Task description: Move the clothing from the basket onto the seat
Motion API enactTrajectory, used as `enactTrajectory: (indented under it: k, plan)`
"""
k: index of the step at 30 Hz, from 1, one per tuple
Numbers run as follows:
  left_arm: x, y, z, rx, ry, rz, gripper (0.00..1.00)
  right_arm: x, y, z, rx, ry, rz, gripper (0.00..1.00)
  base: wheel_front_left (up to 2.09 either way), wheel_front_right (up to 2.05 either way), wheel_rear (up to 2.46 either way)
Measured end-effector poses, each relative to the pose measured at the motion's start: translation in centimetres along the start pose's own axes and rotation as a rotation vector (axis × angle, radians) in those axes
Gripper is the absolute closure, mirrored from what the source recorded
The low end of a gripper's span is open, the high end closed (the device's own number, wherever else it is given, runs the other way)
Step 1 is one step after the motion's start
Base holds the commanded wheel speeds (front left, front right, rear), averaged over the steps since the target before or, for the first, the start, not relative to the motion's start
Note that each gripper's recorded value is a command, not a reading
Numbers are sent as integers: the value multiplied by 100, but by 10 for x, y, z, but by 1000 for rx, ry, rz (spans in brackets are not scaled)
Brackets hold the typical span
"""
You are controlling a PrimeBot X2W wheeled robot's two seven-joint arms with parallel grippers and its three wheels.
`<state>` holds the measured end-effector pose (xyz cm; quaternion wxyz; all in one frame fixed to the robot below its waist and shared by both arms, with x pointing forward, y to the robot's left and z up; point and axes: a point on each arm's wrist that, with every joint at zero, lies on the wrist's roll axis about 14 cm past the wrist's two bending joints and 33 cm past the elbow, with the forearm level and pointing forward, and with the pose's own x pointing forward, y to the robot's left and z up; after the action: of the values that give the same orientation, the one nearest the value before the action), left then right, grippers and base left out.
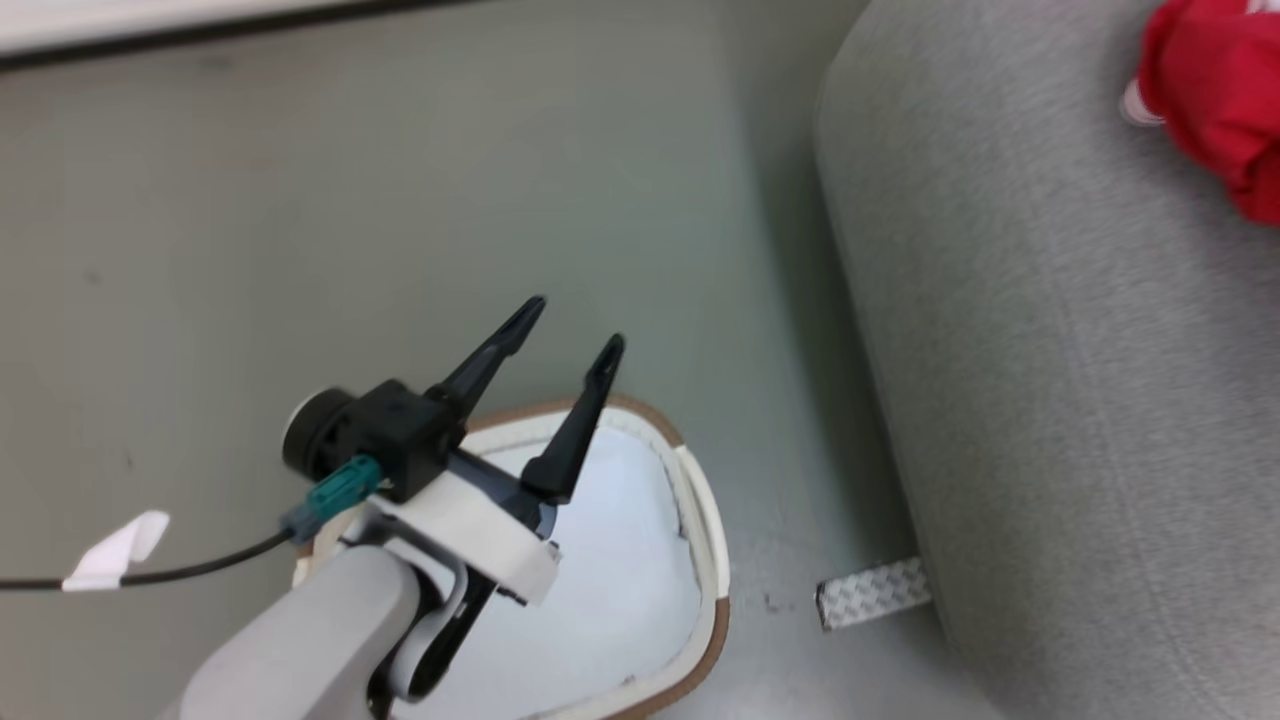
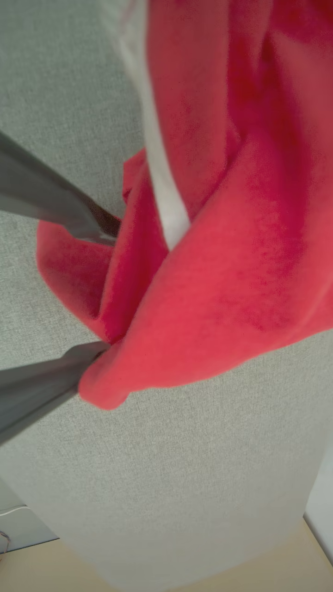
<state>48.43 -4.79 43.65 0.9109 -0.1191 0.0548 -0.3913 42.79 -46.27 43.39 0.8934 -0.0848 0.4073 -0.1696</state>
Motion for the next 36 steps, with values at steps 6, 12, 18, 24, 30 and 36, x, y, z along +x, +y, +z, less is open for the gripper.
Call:
enactTrajectory:
  k: [6,12,18,24,30,36]
  plan:
    - [-14,-2,27,1,-43,62,0,-47,-16,18,-74,-73,21,0,0,0,0]
    - [-47,19,73,46,-127,212,0,-110,-20,71,-83,-323,66,0,0,0,0]
    - [-99,38,122,73,-242,380,0,-159,28,109,-46,-593,201,0,0,0,0]
    - [-156,50,144,84,-311,518,0,-183,89,119,26,-770,347,0,0,0,0]
    - [-204,56,144,40,-351,628,0,-199,140,113,164,-893,457,0,0,0,0]
    - [-242,62,133,39,-356,742,0,-210,174,87,283,-950,516,0,0,0,0]
